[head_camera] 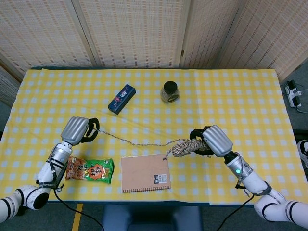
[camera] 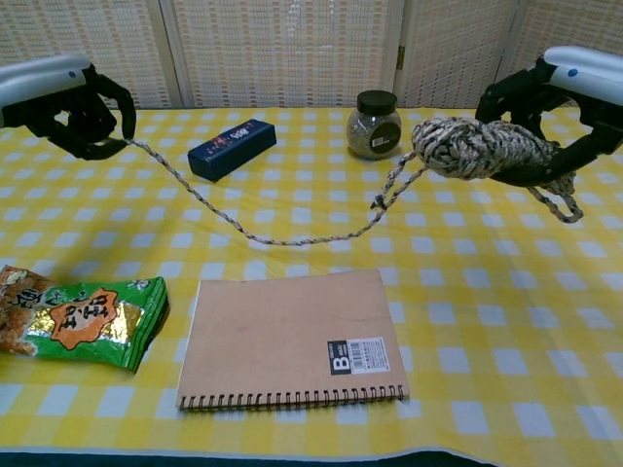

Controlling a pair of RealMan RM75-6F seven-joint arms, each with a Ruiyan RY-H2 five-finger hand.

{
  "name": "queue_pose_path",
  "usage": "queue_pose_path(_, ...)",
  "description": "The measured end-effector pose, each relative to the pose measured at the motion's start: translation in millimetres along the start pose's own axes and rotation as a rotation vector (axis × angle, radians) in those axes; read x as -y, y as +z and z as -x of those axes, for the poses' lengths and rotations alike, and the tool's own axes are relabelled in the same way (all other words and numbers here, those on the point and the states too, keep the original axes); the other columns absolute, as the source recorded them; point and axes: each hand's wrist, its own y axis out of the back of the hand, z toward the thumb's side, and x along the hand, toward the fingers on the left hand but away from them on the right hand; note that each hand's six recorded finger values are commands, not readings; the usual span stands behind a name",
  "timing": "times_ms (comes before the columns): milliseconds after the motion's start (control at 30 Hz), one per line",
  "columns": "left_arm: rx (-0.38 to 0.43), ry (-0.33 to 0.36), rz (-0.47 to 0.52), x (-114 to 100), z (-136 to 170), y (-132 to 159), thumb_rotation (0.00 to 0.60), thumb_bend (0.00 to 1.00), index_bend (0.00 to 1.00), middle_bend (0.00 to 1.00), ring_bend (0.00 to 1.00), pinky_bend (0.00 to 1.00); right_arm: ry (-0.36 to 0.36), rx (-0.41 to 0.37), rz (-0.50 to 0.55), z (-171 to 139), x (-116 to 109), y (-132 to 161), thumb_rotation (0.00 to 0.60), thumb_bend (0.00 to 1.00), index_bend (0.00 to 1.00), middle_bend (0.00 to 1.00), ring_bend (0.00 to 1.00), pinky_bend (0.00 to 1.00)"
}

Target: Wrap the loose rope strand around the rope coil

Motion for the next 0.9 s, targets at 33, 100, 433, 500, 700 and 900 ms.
queue_pose_path(33,0.016,0.014,0.003,-10.7,-1.5,6.7,0.6,0.51,0.65,0.87,0.79,0.74,0.009,-0.011,0.01,3.3,2.5,5.5,0.6,0.64,0.91,0.72,0.75,0.65)
queue_pose_path(100,0.041,0.032,0.006,-25.5,-4.0,18.4,0.6,0.51,0.65,0.87,0.79,0.74,0.031,-0.034,0.026,11.7,8.9,18.9,0.6,0.64,0.91,0.73,0.76,0.65)
queue_pose_path(433,0.181,0.062,-0.032,-61.7,-19.6,98.8,0.6,0.51,0.65,0.87,0.79,0.74,0.093,-0.054,0.129,46.7,35.2,62.6,0.6,0.65,0.93,0.74,0.77,0.66)
queue_pose_path(500,0.205,0.058,-0.031,-63.1,-21.3,114.0,0.6,0.51,0.65,0.87,0.79,0.74,0.104,-0.047,0.16,52.1,39.9,68.6,0.6,0.65,0.93,0.74,0.77,0.66)
queue_pose_path(700,0.279,0.046,0.014,-65.7,-20.0,158.5,0.6,0.51,0.65,0.87,0.79,0.74,0.123,-0.011,0.244,67.8,51.5,81.1,0.6,0.66,0.93,0.74,0.77,0.66)
queue_pose_path(900,0.336,0.033,0.063,-66.3,-8.9,188.2,0.6,0.51,0.65,0.87,0.79,0.74,0.118,0.032,0.371,84.6,62.2,93.6,0.6,0.69,0.95,0.77,0.8,0.68)
